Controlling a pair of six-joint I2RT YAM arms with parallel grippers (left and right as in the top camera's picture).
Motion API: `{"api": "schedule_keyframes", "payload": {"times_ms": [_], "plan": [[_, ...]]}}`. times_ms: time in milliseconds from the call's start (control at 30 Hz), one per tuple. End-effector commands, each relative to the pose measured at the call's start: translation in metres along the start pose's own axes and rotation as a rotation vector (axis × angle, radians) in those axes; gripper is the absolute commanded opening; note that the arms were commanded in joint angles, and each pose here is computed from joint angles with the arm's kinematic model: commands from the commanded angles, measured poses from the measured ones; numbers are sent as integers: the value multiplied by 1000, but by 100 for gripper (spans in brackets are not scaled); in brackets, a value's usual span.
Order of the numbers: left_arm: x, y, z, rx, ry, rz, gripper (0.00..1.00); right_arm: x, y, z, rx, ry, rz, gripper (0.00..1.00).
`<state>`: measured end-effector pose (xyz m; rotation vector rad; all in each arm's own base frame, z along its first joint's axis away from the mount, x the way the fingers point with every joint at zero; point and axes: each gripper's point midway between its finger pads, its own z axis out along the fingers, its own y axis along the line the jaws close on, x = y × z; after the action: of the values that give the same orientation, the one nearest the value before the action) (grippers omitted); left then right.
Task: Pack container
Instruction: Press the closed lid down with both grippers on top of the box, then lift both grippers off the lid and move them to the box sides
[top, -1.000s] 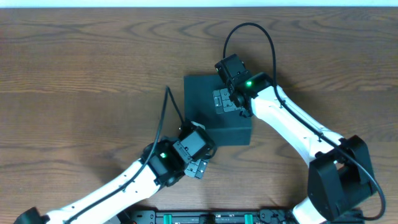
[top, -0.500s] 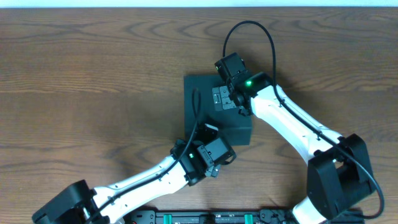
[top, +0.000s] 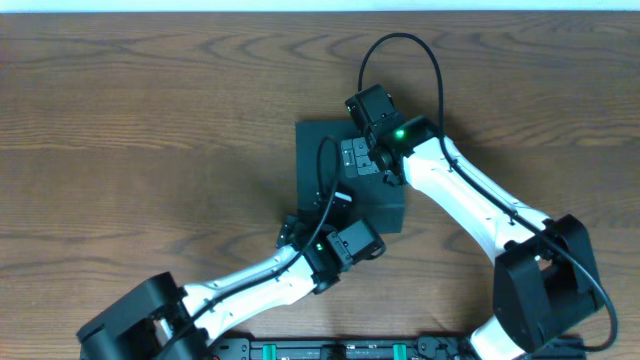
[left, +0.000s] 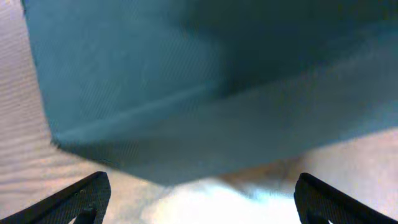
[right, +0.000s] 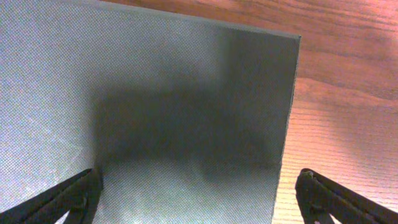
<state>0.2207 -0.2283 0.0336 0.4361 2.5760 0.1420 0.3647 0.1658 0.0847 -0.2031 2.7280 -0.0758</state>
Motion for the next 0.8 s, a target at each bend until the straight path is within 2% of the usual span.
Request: {"api": "schedule_keyframes", "payload": {"times_ms": [0, 500, 767], "plan": [[-2, 8, 10, -72, -29, -6, 95, 15, -6, 21, 39, 57, 6, 99], [-34, 26, 14, -222, -209, -41, 95, 16, -5, 21, 36, 59, 6, 99], [-38, 25, 0, -213, -218, -11, 95, 13, -4, 21, 29, 50, 24, 99]]}}
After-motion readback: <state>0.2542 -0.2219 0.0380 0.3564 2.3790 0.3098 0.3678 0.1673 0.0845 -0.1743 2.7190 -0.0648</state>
